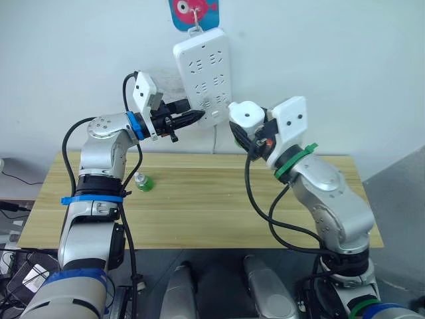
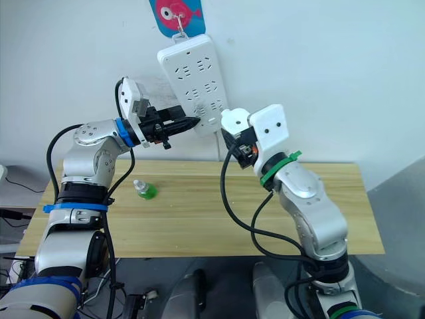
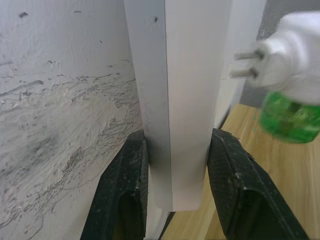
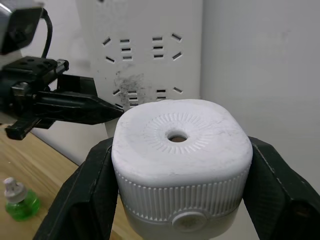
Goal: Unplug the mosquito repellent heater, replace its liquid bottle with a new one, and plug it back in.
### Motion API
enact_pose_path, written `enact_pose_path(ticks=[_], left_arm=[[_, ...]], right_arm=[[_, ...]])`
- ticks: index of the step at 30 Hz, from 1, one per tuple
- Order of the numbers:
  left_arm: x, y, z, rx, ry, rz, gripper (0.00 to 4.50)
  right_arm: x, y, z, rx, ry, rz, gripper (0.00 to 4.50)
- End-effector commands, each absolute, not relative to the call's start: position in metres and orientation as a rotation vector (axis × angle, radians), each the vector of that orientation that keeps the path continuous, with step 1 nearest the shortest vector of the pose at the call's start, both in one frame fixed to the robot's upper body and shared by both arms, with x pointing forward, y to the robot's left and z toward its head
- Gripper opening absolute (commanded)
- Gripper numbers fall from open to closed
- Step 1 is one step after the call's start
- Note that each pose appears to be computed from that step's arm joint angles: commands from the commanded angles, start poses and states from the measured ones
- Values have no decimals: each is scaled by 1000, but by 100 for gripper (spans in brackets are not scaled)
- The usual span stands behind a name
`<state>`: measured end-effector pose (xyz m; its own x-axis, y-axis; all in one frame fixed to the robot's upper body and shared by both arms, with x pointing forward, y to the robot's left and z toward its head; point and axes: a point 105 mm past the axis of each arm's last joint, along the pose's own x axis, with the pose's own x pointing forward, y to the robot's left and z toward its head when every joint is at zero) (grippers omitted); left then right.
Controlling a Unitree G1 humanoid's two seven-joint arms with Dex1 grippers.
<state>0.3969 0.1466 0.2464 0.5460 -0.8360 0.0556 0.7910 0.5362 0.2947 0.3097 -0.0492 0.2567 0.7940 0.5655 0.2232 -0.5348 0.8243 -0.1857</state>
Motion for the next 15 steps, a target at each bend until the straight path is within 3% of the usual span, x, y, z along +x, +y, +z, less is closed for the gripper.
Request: enact_pose_path(ticks=[1, 5, 11, 15], left_arm=[[396, 160, 238, 305, -178, -905, 132], [384, 169, 228, 335, -186, -881, 132], [346, 181, 192, 458, -140, -897, 329], [308, 153, 183, 467, -246, -955, 450]], right_arm=[[296, -50, 269, -69, -329, 625, 296], [298, -54, 267, 31, -304, 593, 296], [302, -65, 262, 164, -269, 532, 296], [302, -74, 252, 281, -218, 493, 296]])
